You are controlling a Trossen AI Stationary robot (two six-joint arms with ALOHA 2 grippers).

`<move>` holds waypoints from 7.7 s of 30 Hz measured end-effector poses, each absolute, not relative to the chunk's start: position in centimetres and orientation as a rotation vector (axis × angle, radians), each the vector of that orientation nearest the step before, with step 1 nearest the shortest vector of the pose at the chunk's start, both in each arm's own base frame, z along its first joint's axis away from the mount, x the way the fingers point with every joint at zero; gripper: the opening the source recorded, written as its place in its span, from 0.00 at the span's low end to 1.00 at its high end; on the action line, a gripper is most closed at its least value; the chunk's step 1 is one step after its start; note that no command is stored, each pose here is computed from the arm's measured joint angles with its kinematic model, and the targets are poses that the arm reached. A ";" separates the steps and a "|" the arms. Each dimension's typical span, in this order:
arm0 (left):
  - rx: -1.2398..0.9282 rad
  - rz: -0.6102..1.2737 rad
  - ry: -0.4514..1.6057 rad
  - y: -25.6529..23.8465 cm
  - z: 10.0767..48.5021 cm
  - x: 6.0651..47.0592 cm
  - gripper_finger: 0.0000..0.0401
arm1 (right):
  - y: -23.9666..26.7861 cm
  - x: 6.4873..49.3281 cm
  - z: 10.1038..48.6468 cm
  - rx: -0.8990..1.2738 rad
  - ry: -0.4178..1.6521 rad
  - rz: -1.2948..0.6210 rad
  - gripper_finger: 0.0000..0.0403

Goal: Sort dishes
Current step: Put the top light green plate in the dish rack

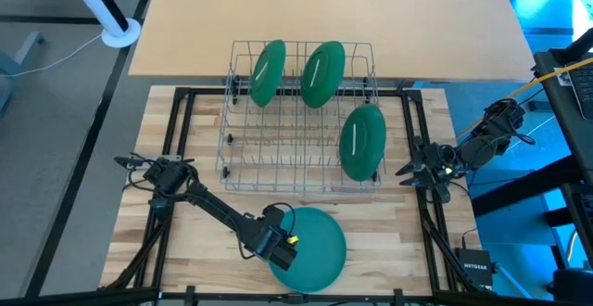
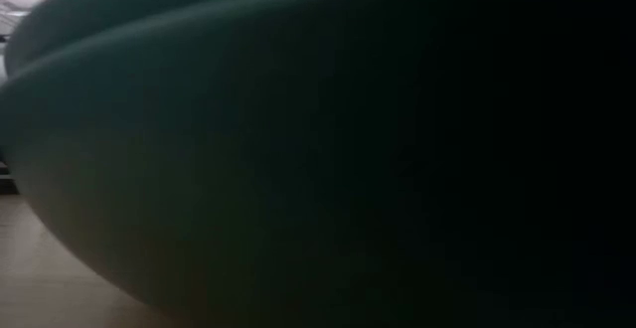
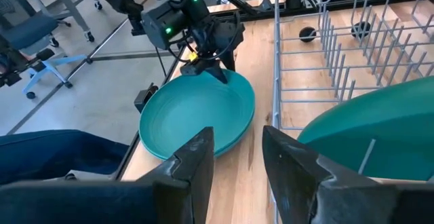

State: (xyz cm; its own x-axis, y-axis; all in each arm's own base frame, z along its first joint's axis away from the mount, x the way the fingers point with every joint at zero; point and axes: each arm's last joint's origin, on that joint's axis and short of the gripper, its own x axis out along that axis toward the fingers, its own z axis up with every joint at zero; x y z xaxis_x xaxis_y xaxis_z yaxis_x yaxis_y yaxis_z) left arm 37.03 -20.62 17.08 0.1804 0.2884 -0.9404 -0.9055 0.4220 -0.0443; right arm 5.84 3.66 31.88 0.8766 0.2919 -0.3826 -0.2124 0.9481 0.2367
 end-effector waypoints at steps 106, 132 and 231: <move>-0.724 0.652 1.295 -15.0 19.7 39.7 0.26 | 3.6 5.8 31.8 0.183 0.435 0.263 0.33; -0.712 0.635 1.277 -14.9 20.9 39.3 0.00 | 3.6 5.9 31.9 0.188 0.421 0.256 0.33; -0.628 0.255 1.199 -20.7 21.7 39.0 0.00 | 22.5 22.2 21.2 0.063 0.913 0.041 0.33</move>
